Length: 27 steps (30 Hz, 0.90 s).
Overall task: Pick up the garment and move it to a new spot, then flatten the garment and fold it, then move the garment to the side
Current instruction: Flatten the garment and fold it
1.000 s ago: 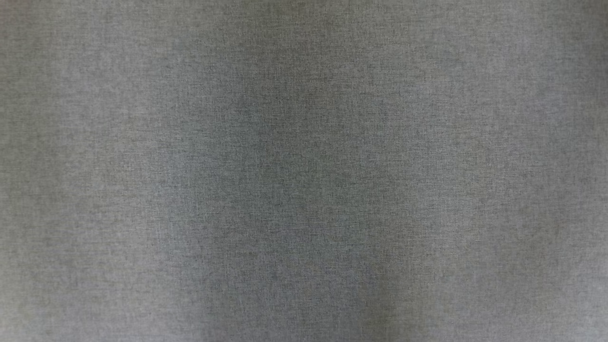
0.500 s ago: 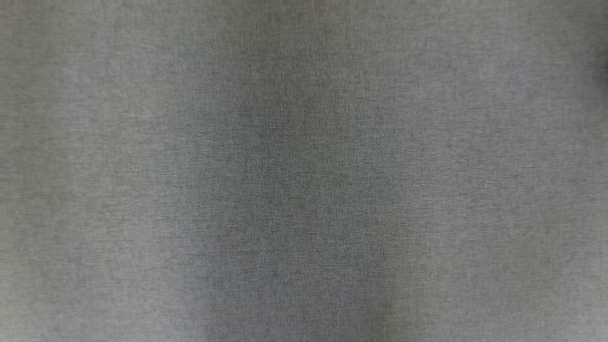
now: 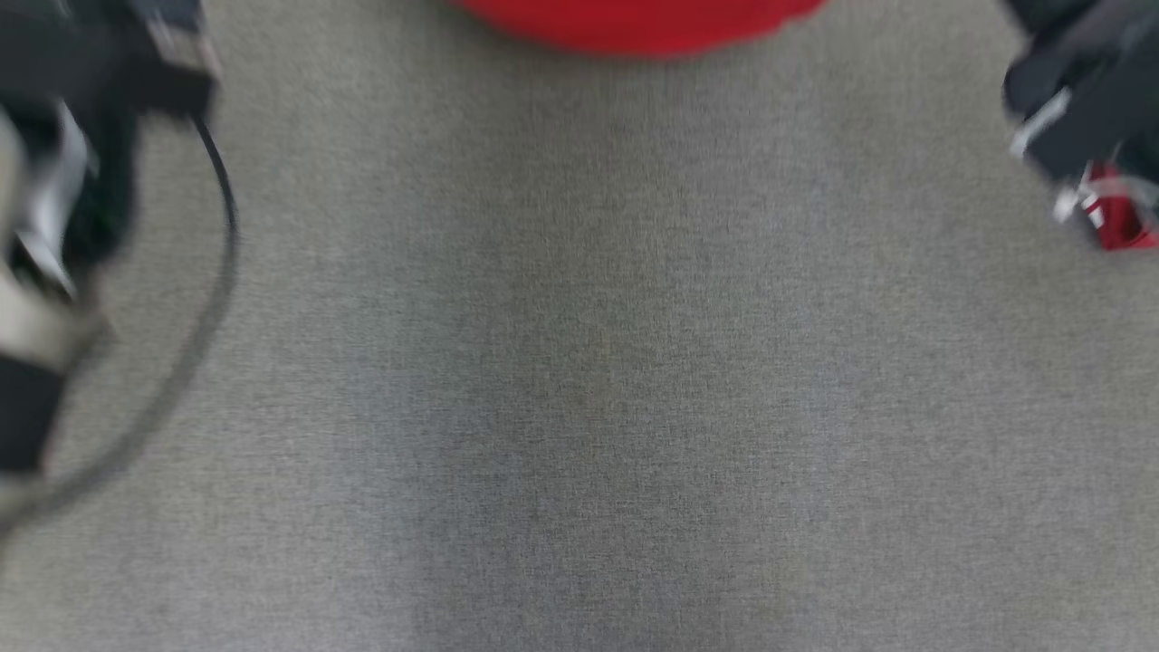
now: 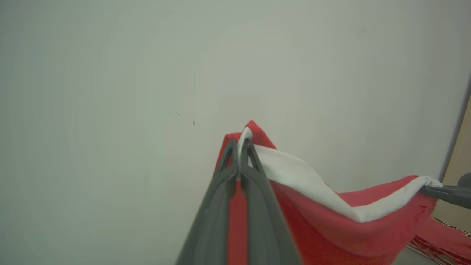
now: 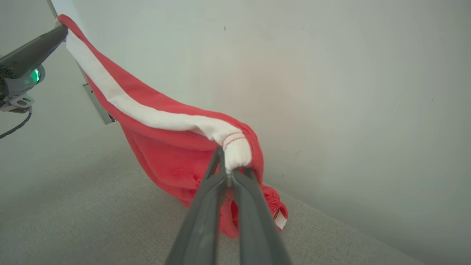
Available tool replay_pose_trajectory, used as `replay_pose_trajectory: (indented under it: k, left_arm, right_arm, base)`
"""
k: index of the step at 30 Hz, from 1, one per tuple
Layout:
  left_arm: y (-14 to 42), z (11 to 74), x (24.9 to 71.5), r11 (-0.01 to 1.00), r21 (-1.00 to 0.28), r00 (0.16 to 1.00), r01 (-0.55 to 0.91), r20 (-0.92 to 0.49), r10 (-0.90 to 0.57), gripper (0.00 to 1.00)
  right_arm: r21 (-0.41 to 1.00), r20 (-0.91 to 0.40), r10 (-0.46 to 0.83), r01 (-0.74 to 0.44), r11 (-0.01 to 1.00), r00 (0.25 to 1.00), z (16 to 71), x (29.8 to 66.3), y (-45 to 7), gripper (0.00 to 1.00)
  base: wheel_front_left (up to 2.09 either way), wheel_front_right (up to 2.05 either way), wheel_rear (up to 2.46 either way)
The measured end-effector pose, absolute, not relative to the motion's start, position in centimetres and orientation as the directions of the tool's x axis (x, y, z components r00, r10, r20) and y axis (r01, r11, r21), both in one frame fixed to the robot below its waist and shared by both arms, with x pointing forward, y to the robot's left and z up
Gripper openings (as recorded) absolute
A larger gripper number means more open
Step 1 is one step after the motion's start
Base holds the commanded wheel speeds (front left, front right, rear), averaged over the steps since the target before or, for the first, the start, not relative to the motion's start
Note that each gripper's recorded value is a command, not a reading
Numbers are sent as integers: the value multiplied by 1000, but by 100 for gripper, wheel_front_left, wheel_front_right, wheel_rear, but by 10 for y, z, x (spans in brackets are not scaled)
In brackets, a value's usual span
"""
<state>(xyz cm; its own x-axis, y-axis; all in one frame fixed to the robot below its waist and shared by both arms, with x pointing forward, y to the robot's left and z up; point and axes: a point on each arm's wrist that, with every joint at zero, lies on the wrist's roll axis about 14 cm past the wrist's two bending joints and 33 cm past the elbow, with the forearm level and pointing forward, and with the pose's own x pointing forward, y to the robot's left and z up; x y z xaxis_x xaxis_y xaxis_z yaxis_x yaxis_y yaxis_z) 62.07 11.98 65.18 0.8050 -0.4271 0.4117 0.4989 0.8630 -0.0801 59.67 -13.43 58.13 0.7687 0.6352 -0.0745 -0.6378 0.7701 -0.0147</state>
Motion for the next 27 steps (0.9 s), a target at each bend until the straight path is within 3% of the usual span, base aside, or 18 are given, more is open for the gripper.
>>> replay_pose_trajectory:
  k: [18, 27]
  left_arm:
    - [140, 508, 460, 881, -346, 946, 322, 84, -312, 0]
    - [141, 457, 395, 899, -381, 964, 216, -64, -259, 0]
  right_arm:
    - [209, -261, 640, -605, 768, 723, 487, 462, -144, 0]
    - [257, -344, 600, -542, 800, 723, 443, 399, -151, 0]
  base:
    - [0, 0, 0]
    - [0, 0, 0]
